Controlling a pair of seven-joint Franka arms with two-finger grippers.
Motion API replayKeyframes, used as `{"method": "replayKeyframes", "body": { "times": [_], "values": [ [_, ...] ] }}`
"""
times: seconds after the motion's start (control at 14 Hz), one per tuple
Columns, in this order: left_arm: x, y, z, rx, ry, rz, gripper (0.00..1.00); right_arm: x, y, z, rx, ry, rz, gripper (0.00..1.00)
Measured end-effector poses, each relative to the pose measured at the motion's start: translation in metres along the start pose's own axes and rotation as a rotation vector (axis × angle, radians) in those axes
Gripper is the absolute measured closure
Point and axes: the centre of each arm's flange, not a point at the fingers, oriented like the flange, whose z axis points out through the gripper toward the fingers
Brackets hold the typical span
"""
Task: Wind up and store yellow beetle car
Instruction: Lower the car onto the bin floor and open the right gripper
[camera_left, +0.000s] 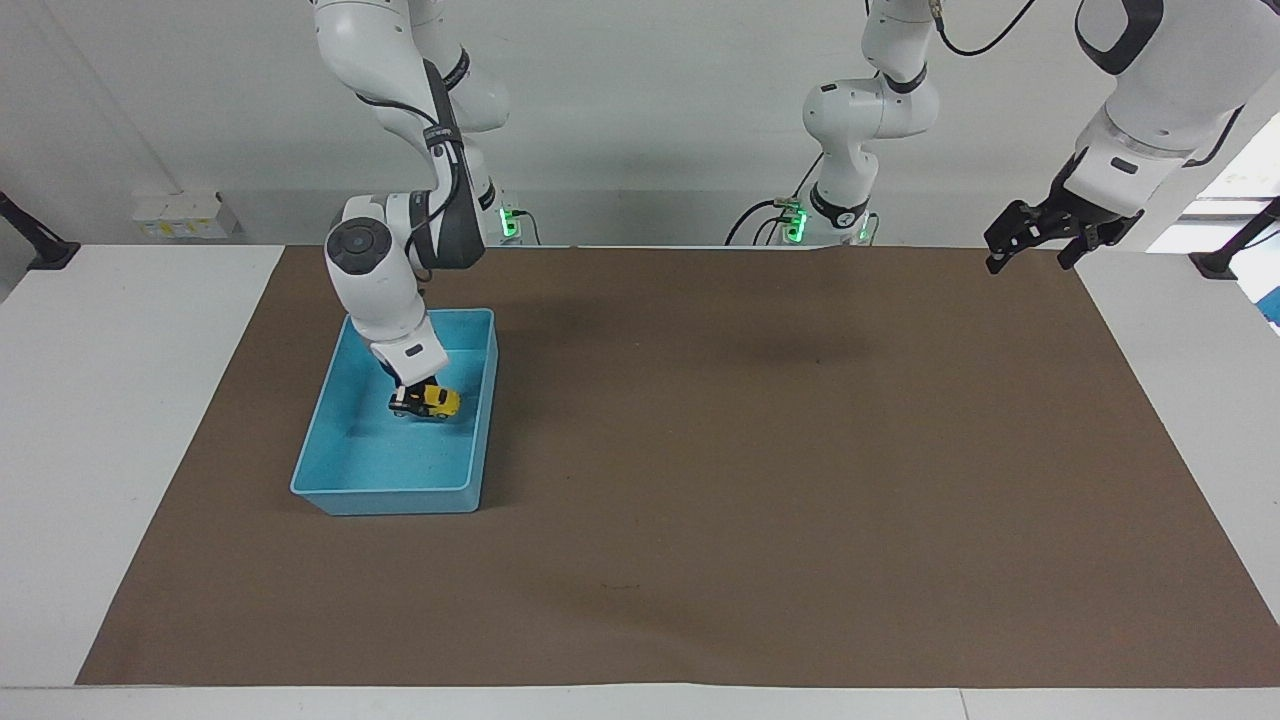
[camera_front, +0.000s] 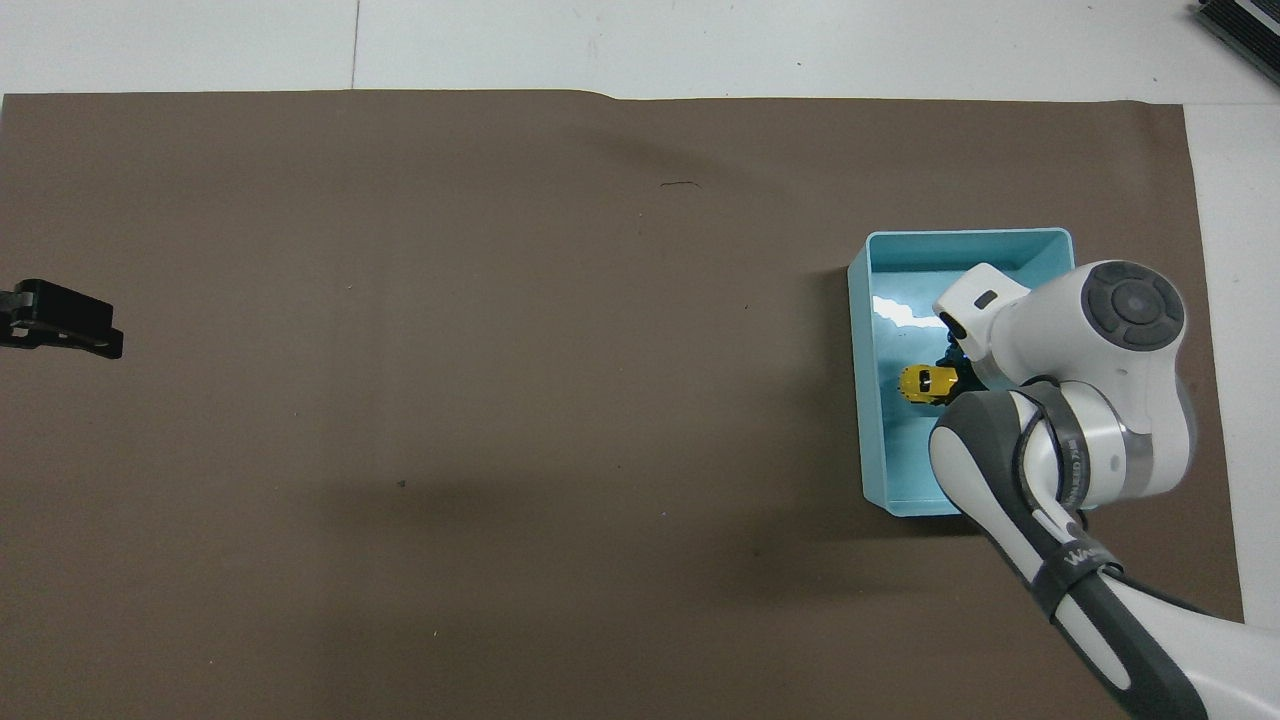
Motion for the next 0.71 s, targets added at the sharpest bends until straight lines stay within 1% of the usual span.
{"method": "replayKeyframes", "body": {
  "times": [0.21,0.71],
  "values": [
    [0.0000,0.0000,0.0000,0.000,0.000,0.000,0.00,0.0022,0.0006,0.0111,-0.001,0.000,-0.006,0.55],
    [0.0000,0.0000,0.0000,0.000,0.000,0.000,0.00,0.0014,0.0006,0.0121,0.000,-0.001,-0.005,0.55]
  ]
}}
